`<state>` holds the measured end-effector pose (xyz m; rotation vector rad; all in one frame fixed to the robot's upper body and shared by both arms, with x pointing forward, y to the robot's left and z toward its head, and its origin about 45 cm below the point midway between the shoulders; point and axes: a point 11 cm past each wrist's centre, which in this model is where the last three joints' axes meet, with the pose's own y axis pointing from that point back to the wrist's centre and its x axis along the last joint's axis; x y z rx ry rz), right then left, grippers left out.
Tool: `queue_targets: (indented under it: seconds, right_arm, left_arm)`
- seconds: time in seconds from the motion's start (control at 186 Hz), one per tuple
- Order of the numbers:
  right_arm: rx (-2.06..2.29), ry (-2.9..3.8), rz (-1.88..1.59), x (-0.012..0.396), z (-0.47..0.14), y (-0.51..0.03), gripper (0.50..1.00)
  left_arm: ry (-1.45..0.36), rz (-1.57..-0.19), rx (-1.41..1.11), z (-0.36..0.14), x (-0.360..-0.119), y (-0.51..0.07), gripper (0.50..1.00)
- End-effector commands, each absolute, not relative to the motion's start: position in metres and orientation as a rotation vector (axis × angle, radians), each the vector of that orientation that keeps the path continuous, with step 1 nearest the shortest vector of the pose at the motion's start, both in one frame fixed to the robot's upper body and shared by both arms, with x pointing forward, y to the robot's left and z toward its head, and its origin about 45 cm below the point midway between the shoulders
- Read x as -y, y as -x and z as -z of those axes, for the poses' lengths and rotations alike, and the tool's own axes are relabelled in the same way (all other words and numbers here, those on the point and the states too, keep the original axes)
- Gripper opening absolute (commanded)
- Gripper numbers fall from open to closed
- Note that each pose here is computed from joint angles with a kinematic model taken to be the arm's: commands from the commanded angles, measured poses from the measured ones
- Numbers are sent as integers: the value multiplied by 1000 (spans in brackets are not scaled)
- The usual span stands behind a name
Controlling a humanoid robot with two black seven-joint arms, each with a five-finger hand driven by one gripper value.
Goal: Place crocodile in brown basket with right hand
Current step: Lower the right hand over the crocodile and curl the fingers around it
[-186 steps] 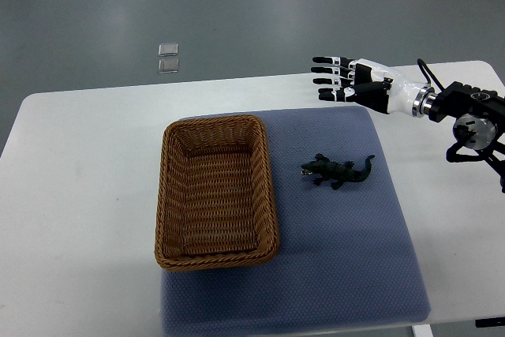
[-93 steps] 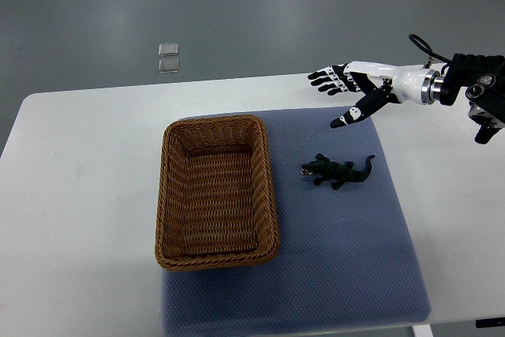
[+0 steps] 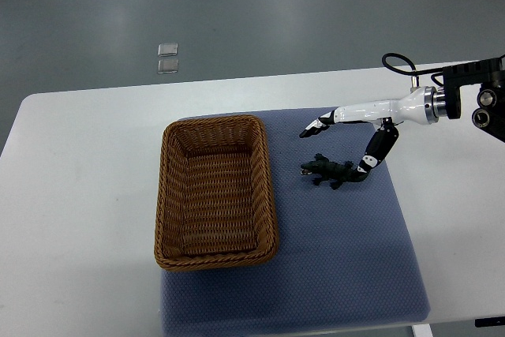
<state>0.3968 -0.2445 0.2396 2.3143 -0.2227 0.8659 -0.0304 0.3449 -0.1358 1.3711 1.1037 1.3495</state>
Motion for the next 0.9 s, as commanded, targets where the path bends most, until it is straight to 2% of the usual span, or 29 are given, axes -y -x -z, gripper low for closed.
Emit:
queue_targets:
  seconds: [0.0, 0.317, 0.897]
  right_arm:
    - [234, -2260, -973, 244, -234, -397, 926]
    - [179, -2145, -1149, 244, -211, -390, 924]
    - [203, -2088, -1166, 234, -185, -401, 923]
  left_arm:
    - [-1371, -1349, -1104, 136, -345, 30, 1000]
    - [-1371, -1349, -1104, 136, -345, 30, 1000]
    - [-1371, -1349, -1104, 136, -345, 30, 1000]
